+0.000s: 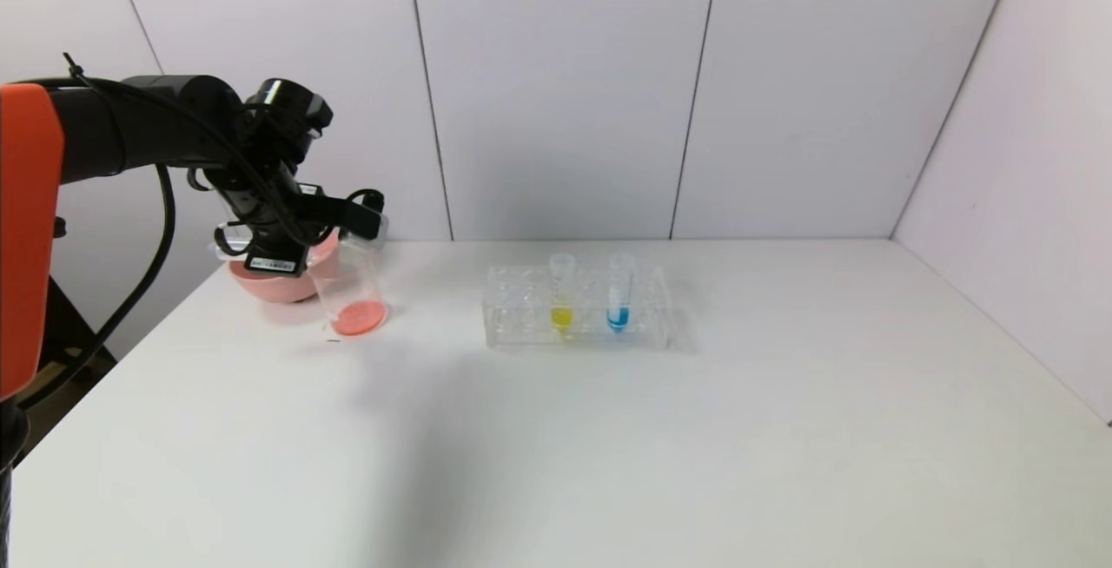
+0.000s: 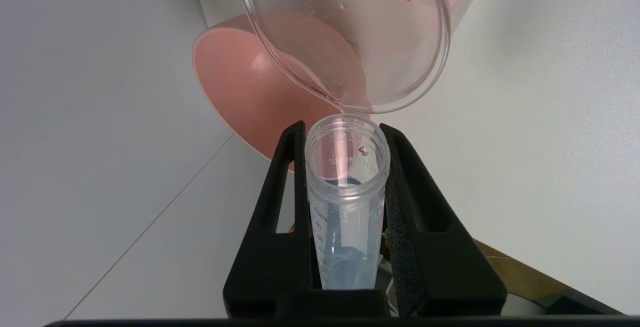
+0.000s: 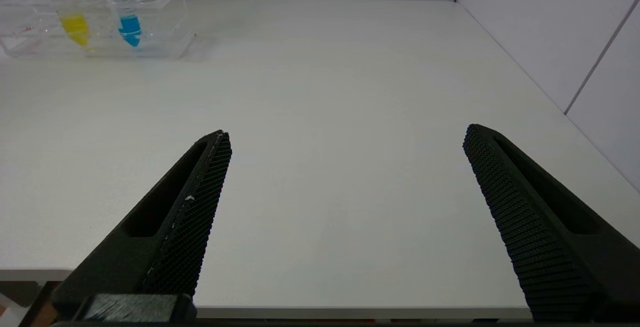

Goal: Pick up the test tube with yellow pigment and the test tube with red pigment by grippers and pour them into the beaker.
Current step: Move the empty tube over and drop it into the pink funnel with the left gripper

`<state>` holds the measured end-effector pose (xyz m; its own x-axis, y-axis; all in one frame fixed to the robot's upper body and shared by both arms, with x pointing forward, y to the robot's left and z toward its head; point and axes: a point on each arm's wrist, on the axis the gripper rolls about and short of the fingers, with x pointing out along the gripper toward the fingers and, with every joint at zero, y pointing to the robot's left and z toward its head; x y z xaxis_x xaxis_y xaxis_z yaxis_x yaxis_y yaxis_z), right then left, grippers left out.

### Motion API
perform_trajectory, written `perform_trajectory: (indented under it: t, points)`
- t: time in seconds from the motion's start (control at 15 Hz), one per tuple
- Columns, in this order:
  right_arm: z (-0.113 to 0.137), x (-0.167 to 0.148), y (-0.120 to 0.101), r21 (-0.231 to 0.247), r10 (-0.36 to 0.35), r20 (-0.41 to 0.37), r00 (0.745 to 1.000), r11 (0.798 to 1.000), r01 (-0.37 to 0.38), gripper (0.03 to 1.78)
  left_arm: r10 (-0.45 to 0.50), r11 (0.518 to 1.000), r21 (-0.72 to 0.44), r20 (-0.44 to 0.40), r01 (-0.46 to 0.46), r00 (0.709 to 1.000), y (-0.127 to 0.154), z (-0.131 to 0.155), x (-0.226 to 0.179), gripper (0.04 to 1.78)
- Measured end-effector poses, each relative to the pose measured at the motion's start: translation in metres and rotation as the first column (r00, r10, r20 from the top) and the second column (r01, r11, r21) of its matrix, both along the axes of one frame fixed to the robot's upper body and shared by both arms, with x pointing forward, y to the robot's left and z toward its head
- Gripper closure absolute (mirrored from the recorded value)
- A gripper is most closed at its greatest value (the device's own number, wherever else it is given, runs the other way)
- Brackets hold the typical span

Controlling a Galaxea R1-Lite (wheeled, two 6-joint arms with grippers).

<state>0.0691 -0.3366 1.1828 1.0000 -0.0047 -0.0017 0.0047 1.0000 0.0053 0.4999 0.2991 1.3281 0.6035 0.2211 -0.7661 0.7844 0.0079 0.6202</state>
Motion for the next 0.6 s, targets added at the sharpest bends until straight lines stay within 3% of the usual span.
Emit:
perform_trajectory:
  t: [0.4, 0.6]
  points:
    - [0.0, 0.0, 0.0, 0.0, 0.0, 0.0, 1.0, 1.0, 0.0, 0.11, -0.004, 1.0, -0.019, 0.014, 0.004, 1.0, 0.0, 0.007, -0.005, 1.37]
    - [0.0, 0.0, 0.0, 0.0, 0.0, 0.0, 1.0, 1.0, 0.0, 0.11, -0.032, 0.994, -0.108, 0.032, 0.035, 0.999, -0.001, 0.012, -0.008, 1.37]
